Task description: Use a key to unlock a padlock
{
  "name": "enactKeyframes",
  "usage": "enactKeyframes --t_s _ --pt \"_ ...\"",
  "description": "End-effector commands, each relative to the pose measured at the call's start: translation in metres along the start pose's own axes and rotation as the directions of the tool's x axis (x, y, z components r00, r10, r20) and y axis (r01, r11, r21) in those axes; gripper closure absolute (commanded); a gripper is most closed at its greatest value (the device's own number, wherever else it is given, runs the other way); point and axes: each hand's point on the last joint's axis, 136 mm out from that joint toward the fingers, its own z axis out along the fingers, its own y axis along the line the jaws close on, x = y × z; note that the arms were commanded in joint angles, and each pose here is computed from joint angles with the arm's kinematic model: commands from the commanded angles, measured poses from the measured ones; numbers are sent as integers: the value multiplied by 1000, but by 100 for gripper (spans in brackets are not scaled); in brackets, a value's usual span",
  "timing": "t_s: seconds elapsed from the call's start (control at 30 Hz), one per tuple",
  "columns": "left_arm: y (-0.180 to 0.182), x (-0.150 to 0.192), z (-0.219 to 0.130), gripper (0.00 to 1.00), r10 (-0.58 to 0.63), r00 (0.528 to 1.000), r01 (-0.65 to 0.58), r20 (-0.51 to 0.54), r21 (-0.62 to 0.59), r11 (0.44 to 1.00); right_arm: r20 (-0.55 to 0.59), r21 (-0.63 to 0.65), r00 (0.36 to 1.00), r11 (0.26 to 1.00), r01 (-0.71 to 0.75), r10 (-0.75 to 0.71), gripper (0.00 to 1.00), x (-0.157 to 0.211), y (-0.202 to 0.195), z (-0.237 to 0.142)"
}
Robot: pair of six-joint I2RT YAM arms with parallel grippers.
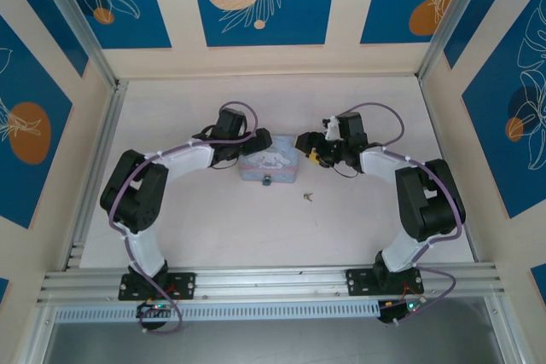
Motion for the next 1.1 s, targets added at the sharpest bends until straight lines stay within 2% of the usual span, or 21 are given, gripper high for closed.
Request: enactKeyframes --t_s 0.0,0.3,0.77,0.93,1.07 --pt "-13 10 -6 0 -11 1000 11 -8 53 999 -3 49 1000 999 -16 16 29 14 -6 -14" --pt "-3 19 -25 0 -14 1000 12 23 50 999 -16 199 1000 980 6 -3 29 53 -27 -41" --pt "-32 46 -35 0 -22 999 18 24 135 991 -59 279 998 960 31 -15 31 88 -49 -52" --pt "-8 47 -48 0 -26 998 24 59 33 999 -100 346 994 935 79 -48 36 100 -56 -48" --pt "15 43 -69 0 -25 994 31 107 -61 998 -133 393 988 911 124 -77 46 107 -62 -41"
